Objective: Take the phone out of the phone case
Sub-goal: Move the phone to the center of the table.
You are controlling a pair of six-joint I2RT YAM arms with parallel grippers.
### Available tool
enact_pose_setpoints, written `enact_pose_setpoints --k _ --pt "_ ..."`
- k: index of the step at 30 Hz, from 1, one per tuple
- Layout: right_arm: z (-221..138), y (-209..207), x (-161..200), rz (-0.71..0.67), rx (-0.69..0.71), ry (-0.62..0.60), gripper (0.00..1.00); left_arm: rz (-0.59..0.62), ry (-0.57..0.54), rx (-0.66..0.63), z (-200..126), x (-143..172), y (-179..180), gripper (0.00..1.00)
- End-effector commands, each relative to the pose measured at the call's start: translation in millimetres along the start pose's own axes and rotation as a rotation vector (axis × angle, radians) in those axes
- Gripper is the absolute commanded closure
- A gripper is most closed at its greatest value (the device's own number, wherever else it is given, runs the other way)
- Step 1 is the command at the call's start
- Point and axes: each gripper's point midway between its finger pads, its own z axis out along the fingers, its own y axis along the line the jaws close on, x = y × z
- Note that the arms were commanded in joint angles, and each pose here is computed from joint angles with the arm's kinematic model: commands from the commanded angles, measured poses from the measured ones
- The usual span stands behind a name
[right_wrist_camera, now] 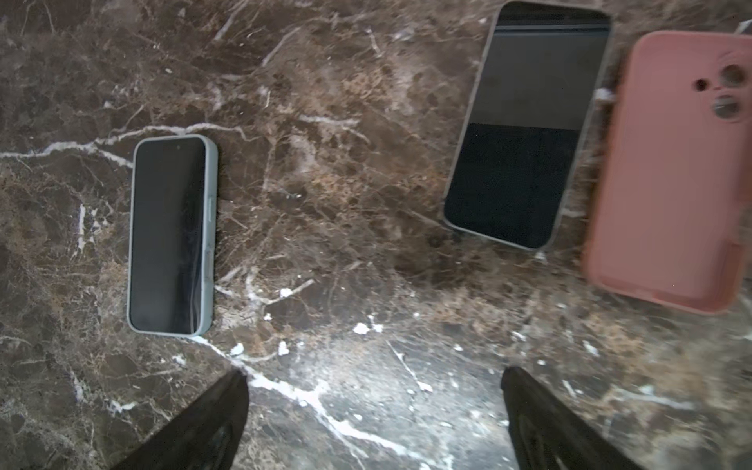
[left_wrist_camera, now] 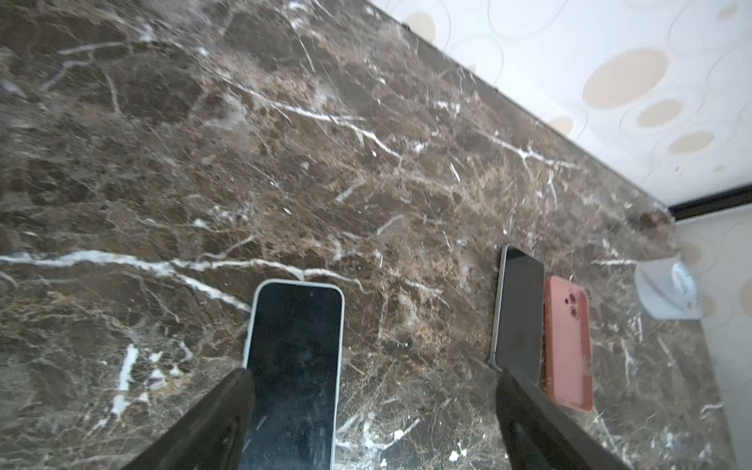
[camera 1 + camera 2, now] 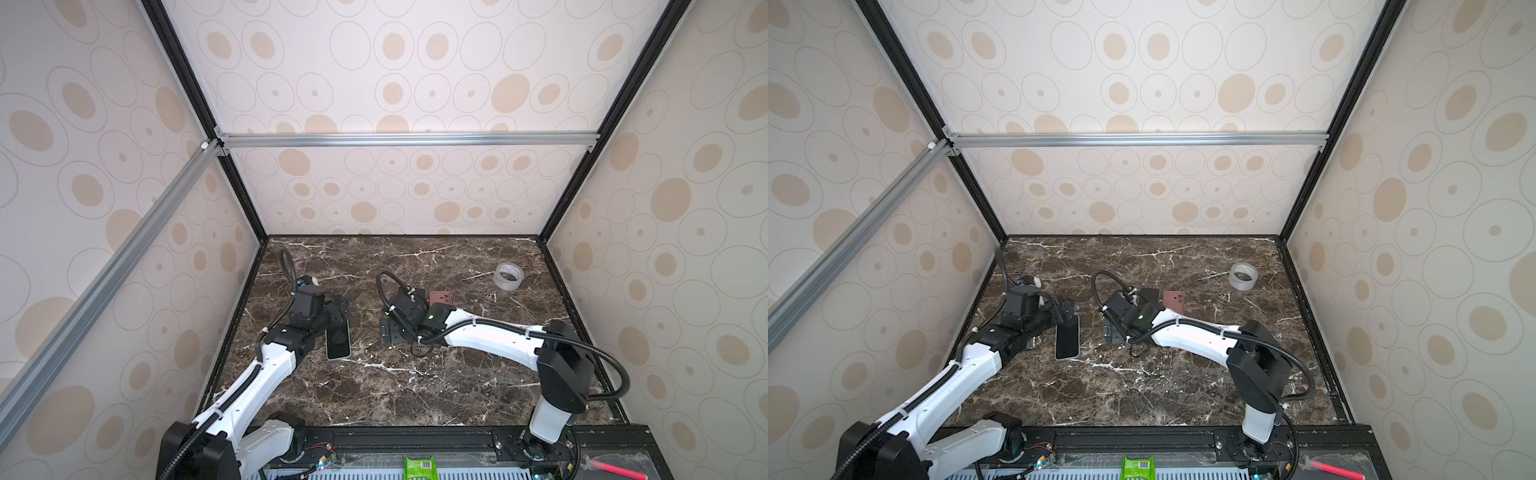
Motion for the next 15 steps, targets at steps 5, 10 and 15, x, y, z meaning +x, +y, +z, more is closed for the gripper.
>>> enact_pose_setpoints --k 5,10,15 --pt "33 79 2 -0.036 -0.043 0.009 0.00 -0.202 -0.084 0.130 -19 -41 27 0.04" --pt "56 113 9 -0.044 -0.073 0.041 0.00 -0.262 -0.127 0.042 -24 -49 61 0.03" --pt "76 126 12 -0.073 -0.039 0.067 0.01 -0.320 -0.178 -0.075 -32 -53 97 0.01"
